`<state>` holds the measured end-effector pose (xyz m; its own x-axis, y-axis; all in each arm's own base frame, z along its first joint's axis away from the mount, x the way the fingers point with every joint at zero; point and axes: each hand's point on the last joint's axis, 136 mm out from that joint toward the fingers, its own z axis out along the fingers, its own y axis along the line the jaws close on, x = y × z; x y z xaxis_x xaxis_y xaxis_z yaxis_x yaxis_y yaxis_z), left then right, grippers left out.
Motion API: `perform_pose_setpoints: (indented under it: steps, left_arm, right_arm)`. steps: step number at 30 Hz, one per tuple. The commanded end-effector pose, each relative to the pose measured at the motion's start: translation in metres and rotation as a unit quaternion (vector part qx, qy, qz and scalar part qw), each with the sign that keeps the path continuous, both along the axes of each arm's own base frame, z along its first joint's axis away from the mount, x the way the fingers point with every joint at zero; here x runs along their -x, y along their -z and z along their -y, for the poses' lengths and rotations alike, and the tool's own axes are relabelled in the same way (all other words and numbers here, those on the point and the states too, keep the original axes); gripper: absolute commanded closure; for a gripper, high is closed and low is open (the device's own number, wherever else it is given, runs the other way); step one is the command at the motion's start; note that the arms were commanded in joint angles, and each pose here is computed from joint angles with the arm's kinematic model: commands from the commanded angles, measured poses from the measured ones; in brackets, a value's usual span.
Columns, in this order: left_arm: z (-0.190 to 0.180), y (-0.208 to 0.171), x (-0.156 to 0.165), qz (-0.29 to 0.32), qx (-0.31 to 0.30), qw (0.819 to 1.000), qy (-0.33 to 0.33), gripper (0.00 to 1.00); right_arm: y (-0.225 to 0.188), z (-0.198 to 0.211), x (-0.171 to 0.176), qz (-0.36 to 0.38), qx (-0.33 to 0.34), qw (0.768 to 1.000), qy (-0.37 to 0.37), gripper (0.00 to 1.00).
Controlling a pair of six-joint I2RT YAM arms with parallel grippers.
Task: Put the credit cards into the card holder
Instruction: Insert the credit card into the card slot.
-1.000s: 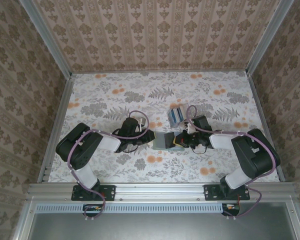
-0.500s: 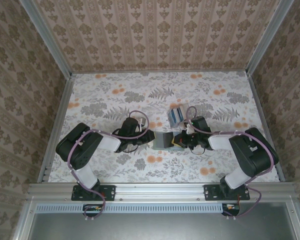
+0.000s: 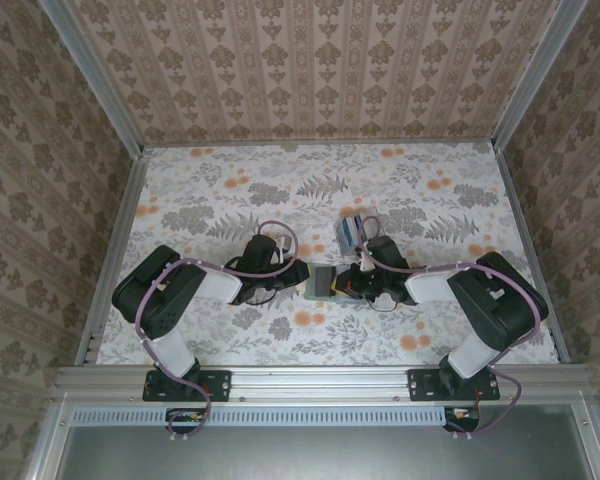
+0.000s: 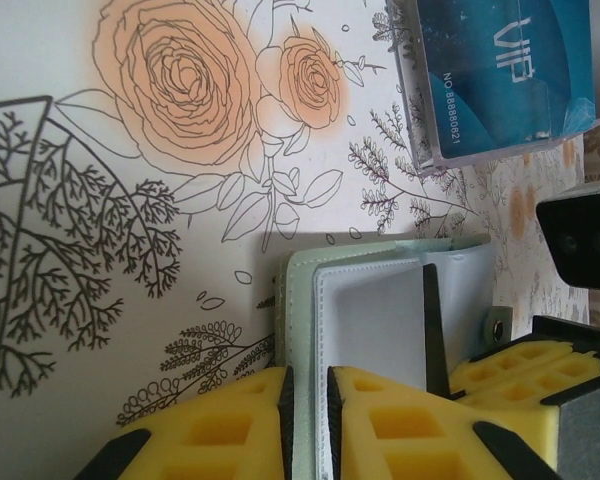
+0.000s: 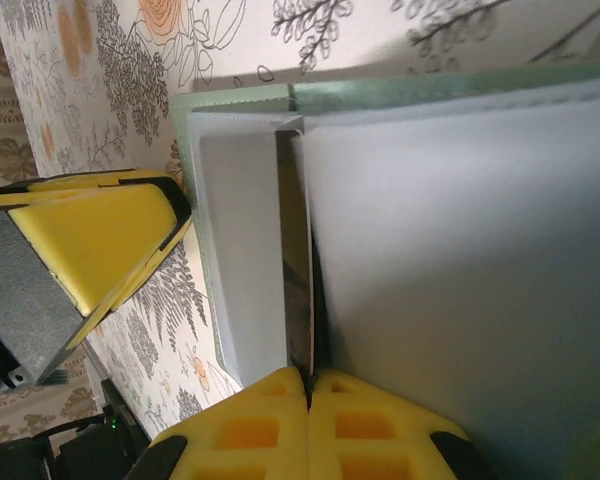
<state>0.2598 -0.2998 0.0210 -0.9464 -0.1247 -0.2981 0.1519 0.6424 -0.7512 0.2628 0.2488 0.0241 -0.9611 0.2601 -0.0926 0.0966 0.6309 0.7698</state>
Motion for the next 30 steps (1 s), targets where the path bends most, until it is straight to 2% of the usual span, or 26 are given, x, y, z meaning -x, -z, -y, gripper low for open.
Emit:
perform_pose_setpoints:
  steps: [1,5,7,13,16,27,30]
  left_arm:
    - [-0.053,0.087,0.052,-0.126,-0.146,0.981,-0.009,0.81]
    - [-0.055,0.087,0.053,-0.125,-0.148,0.981,-0.011,0.81]
    - [-0.054,0.087,0.053,-0.126,-0.145,0.981,-0.010,0.81]
    - [-0.056,0.088,0.053,-0.129,-0.145,0.981,-0.012,0.81]
    - [-0.057,0.087,0.052,-0.128,-0.148,0.981,-0.015,0.81]
    - [-0.055,0.089,0.053,-0.132,-0.141,0.981,-0.013,0.81]
    - [-0.057,0.088,0.052,-0.129,-0.146,0.981,-0.015,0.81]
  right_arm:
    - [0.013,-0.006,0.001,-0.015,0.022,1.000,0.003,1.00]
    - [0.018,-0.015,0.002,-0.022,0.018,1.000,-0.004,0.99]
    - [0.019,-0.014,0.002,-0.023,0.023,0.999,-0.002,0.88]
    - [0.011,-0.001,0.003,-0.010,0.057,0.998,0.006,0.72]
    - [0.008,0.007,0.006,-0.005,0.084,0.996,0.004,0.70]
    - [0.014,0.001,0.011,-0.008,0.104,0.995,-0.008,0.71]
    - [0.012,-0.005,0.010,-0.004,0.108,0.994,-0.015,0.67]
